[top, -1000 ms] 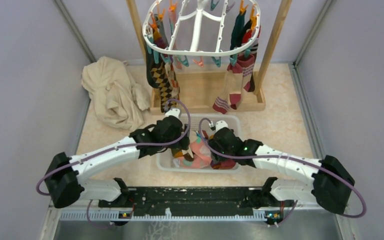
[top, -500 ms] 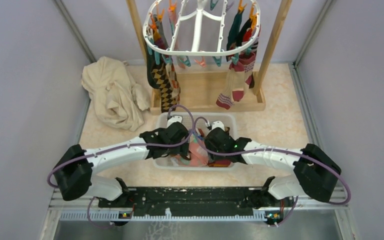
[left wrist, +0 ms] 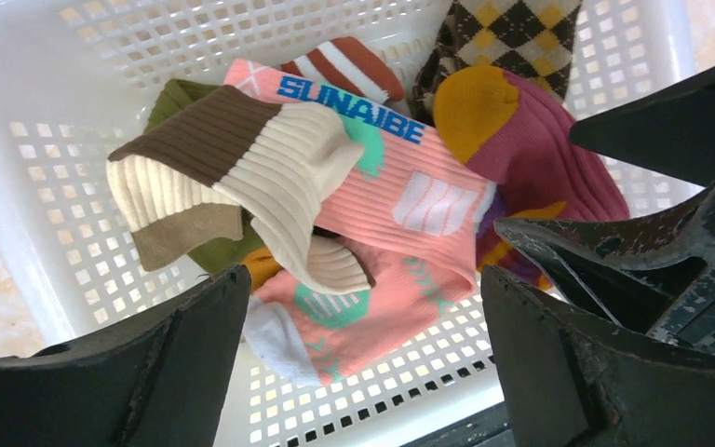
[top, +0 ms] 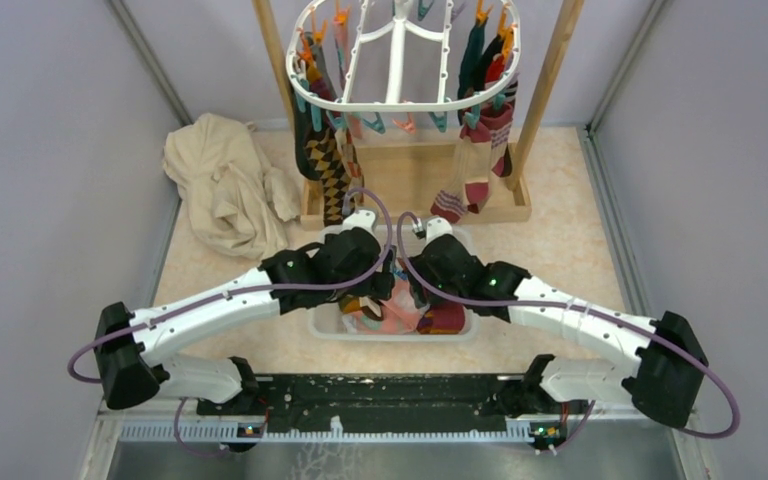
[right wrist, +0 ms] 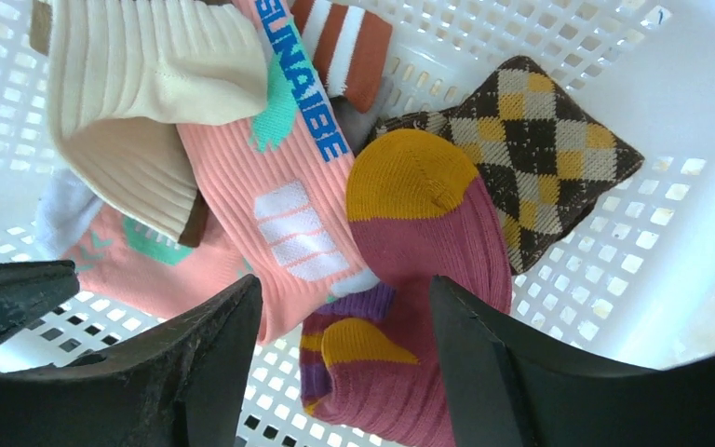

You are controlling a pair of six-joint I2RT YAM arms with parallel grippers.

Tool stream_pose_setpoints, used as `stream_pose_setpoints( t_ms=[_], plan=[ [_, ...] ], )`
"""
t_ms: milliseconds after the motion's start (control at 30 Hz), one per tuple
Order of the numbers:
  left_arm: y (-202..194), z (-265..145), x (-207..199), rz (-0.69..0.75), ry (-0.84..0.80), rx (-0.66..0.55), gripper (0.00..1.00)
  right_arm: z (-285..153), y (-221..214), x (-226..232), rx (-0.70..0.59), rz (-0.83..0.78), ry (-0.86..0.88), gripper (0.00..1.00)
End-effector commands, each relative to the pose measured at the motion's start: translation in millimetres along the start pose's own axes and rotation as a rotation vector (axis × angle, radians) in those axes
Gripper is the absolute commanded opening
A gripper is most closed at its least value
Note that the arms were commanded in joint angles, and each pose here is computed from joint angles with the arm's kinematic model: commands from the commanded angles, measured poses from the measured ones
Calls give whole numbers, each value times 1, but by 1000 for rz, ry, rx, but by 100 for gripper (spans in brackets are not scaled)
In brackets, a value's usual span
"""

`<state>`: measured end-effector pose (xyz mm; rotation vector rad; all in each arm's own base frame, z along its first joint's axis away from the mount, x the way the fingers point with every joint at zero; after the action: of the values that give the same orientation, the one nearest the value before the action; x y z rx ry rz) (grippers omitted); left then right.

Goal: Remove the socks clipped to the hanger
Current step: Place the sock in the bin.

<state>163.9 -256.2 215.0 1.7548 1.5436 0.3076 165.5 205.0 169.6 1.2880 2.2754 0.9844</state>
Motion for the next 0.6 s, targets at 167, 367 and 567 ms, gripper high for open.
stream_pose_setpoints(
  t_ms=[167, 367, 567],
  plan=[
    [-12, 35, 26, 8, 110, -55, 99, 22, 21, 21, -12, -36, 71, 68],
    [-29, 58, 32, -8, 96, -10, 99, 46, 4, 25, 58, -52, 76, 68],
    [-46, 63, 35, -29, 87, 55, 99, 63, -29, 26, 128, -10, 99, 68]
  ],
)
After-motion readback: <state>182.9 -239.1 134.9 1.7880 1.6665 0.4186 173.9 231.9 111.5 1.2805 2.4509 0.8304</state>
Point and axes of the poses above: each gripper's point midway between its finger pads, its own z axis out along the fingers, its own x axis along the line the jaws close on, y = z × x, the point moved 6 cm from there along -z, back along the fingers, and after that the axes turned 7 degrees about -z, right-handed, at the moved point
